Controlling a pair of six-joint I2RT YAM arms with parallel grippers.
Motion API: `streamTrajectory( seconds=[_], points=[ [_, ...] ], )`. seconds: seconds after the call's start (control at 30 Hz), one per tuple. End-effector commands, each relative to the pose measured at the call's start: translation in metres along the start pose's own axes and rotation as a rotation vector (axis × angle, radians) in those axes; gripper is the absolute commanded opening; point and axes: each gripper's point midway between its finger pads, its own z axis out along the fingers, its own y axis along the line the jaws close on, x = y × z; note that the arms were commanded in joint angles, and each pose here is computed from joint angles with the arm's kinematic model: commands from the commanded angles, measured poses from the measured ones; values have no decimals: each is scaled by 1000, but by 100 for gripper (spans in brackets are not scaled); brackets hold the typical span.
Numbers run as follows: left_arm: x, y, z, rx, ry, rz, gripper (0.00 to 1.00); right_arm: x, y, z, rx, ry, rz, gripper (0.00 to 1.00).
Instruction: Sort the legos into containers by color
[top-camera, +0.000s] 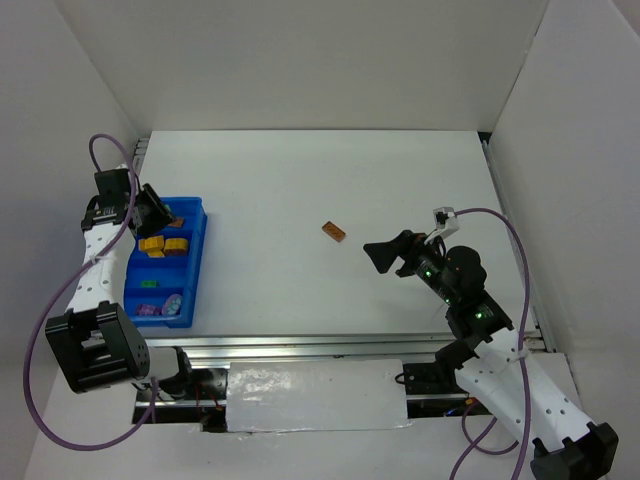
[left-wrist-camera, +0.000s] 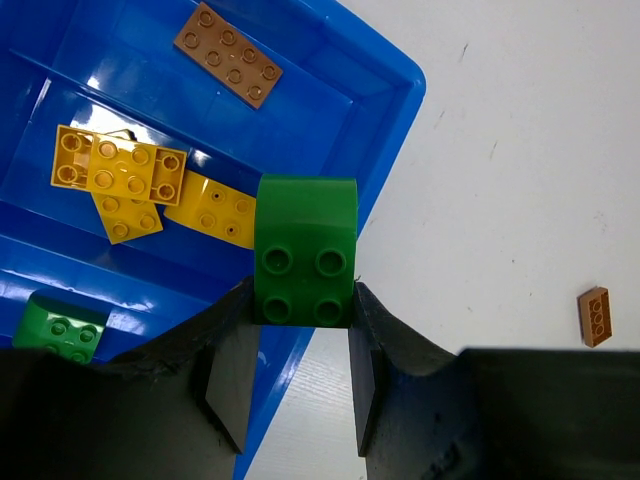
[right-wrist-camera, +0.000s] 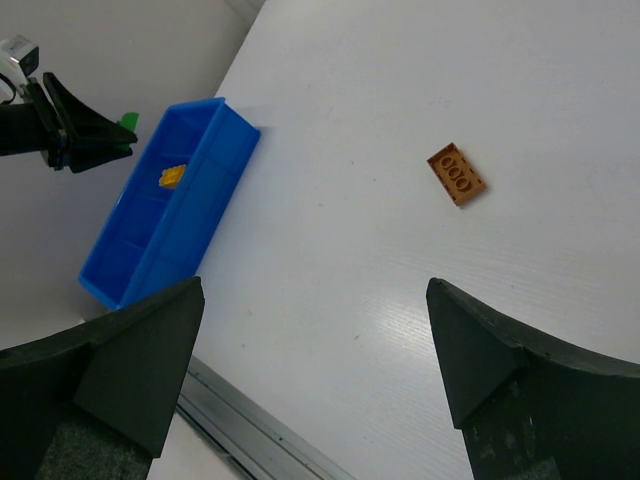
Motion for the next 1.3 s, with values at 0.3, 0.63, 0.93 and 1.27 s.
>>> streamTrajectory(
  seconds=[0.3, 0.63, 0.93, 1.27],
  points=[
    [-7, 4, -2, -15, -25, 6, 0, -8, 2, -3, -7, -35, -15, 100],
    [-6, 11, -1, -51, -22, 0, 0, -7, 2, -3, -10, -33, -13, 100],
    [-3, 25, -6, -110, -43, -81, 0, -7, 3, -4, -10, -31, -15, 100],
    [35, 84, -48, -387, -195, -340, 0, -8, 4, -5, -18, -37, -13, 100]
  ],
)
